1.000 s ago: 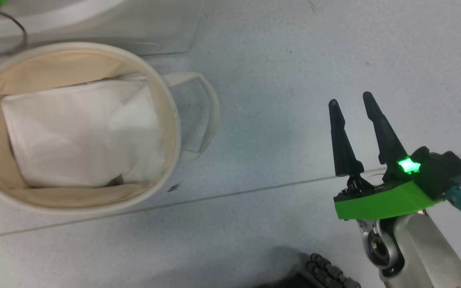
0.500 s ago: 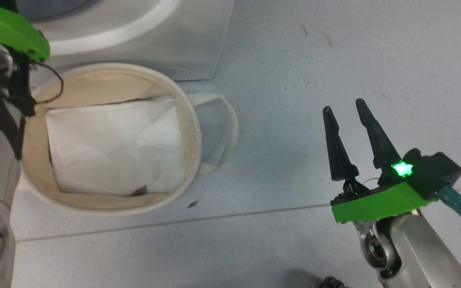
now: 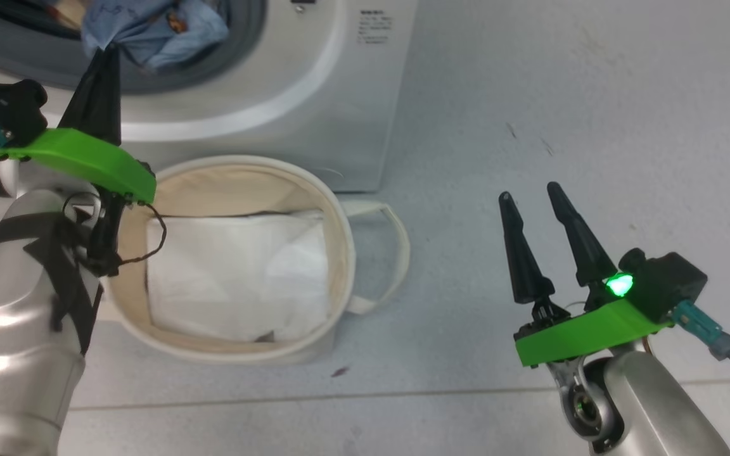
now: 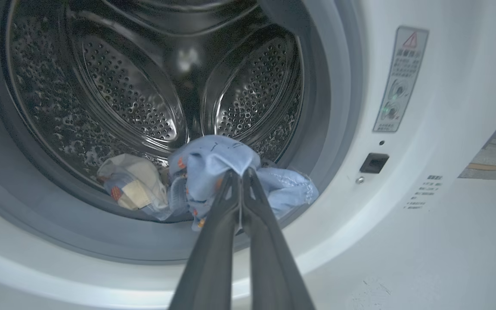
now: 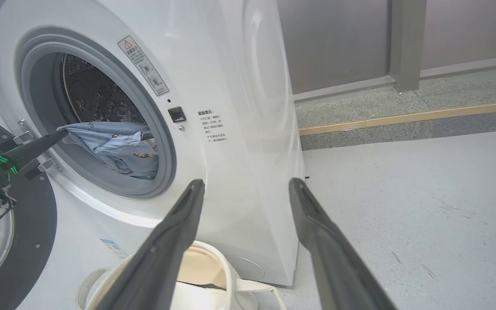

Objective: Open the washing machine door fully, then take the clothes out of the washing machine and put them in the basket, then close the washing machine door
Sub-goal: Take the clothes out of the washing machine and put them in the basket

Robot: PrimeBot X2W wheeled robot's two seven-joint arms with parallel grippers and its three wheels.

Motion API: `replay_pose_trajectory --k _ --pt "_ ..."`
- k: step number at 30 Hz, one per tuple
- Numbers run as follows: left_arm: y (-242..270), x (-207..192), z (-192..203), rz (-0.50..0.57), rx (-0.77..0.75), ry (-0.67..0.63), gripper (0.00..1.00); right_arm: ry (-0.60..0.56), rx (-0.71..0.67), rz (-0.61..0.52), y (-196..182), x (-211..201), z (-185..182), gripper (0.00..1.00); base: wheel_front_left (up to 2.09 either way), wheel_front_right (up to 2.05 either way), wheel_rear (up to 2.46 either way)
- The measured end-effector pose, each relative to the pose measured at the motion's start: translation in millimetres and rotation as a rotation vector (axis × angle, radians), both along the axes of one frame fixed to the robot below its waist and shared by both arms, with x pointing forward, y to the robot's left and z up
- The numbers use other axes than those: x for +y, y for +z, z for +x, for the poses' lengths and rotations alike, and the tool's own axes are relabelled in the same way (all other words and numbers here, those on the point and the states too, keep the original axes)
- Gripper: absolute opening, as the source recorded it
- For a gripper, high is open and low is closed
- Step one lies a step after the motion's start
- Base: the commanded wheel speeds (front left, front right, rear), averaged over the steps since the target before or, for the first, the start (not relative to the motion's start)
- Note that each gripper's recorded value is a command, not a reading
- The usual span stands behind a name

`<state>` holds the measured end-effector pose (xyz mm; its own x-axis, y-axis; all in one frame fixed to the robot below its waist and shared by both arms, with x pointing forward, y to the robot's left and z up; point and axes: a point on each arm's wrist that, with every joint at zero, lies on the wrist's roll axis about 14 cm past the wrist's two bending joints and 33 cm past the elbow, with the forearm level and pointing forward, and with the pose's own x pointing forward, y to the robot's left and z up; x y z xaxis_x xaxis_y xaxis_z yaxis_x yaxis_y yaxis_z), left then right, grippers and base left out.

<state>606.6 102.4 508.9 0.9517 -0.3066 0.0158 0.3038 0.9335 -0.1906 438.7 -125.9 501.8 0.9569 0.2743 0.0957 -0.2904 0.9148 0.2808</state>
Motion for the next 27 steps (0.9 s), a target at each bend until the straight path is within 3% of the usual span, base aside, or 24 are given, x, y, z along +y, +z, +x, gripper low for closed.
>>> replay_pose_trajectory --k 6,13,18,27 --pt "95 18 -30 0.059 -0.250 -0.019 0.00 0.060 -0.053 0.027 23 23 -8 1.00 0.00 0.00 0.00" --pt "151 27 -82 0.076 -0.316 -0.018 0.00 0.113 -0.076 0.051 34 43 -17 1.00 0.00 0.00 0.00" --pt "152 34 -95 0.082 -0.285 -0.009 0.00 0.125 -0.081 0.053 36 48 -18 1.00 0.00 0.00 0.00" --pt "84 36 -96 0.042 -0.077 -0.002 0.00 0.112 -0.032 0.060 19 44 -16 1.00 0.00 0.00 0.00"
